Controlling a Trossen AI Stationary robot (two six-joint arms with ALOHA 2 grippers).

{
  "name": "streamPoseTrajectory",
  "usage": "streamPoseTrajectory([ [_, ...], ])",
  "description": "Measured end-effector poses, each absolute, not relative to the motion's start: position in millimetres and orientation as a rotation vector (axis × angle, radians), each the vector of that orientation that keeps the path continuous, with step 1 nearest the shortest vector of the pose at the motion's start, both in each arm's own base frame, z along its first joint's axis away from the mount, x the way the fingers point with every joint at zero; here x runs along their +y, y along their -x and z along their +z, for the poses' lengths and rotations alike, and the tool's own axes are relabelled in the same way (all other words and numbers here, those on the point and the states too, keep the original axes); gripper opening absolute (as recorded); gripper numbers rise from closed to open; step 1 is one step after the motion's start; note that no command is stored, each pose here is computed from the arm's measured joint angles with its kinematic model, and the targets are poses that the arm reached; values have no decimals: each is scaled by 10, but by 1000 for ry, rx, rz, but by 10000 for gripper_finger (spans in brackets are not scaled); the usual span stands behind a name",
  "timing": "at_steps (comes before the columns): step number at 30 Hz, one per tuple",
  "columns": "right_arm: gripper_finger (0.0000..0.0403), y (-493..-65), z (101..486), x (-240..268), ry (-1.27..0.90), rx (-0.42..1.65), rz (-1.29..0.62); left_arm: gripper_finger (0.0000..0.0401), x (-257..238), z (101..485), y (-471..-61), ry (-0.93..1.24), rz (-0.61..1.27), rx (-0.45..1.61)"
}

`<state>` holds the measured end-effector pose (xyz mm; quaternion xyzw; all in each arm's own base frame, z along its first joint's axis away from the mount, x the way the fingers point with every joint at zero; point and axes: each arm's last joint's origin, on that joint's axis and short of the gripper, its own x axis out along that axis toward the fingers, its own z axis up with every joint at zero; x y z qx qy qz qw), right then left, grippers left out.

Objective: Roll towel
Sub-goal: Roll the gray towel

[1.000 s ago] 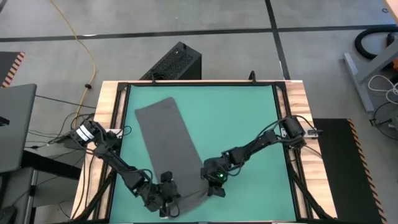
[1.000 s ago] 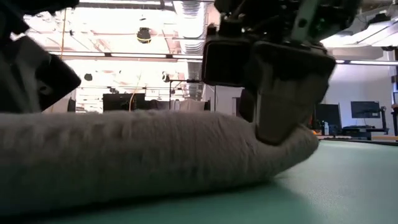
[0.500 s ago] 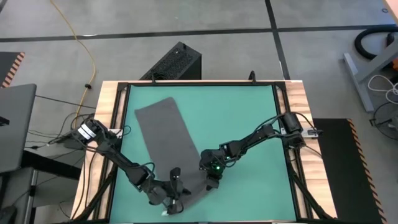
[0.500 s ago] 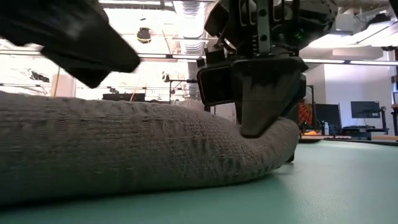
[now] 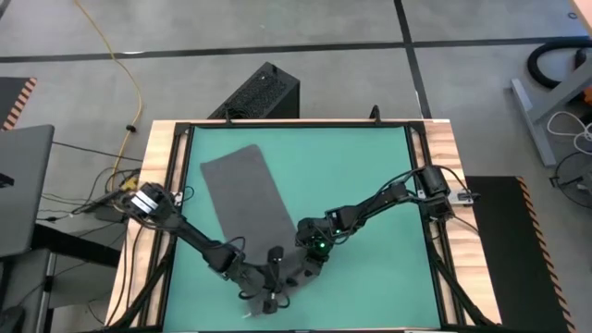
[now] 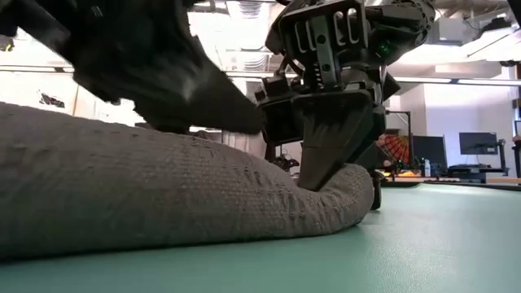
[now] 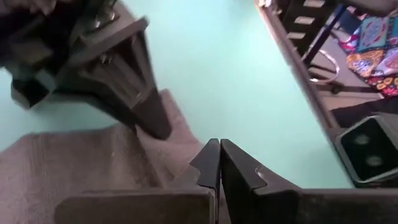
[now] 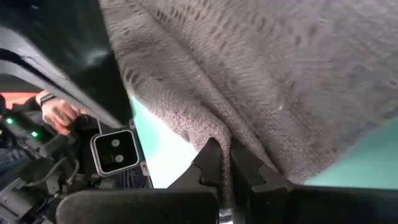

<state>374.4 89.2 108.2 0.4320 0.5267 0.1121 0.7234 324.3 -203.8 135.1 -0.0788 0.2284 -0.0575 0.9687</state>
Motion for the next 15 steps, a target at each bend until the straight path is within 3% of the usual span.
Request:
streamPoseTrajectory([
  [6, 32, -3746, 1077, 889, -949, 1155, 235, 0, -1976, 1204, -3265, 182, -110, 548],
  [15, 89, -3753, 1112, 872, -936, 1136, 280, 0, -1956, 1131, -3232, 187, -90, 623],
])
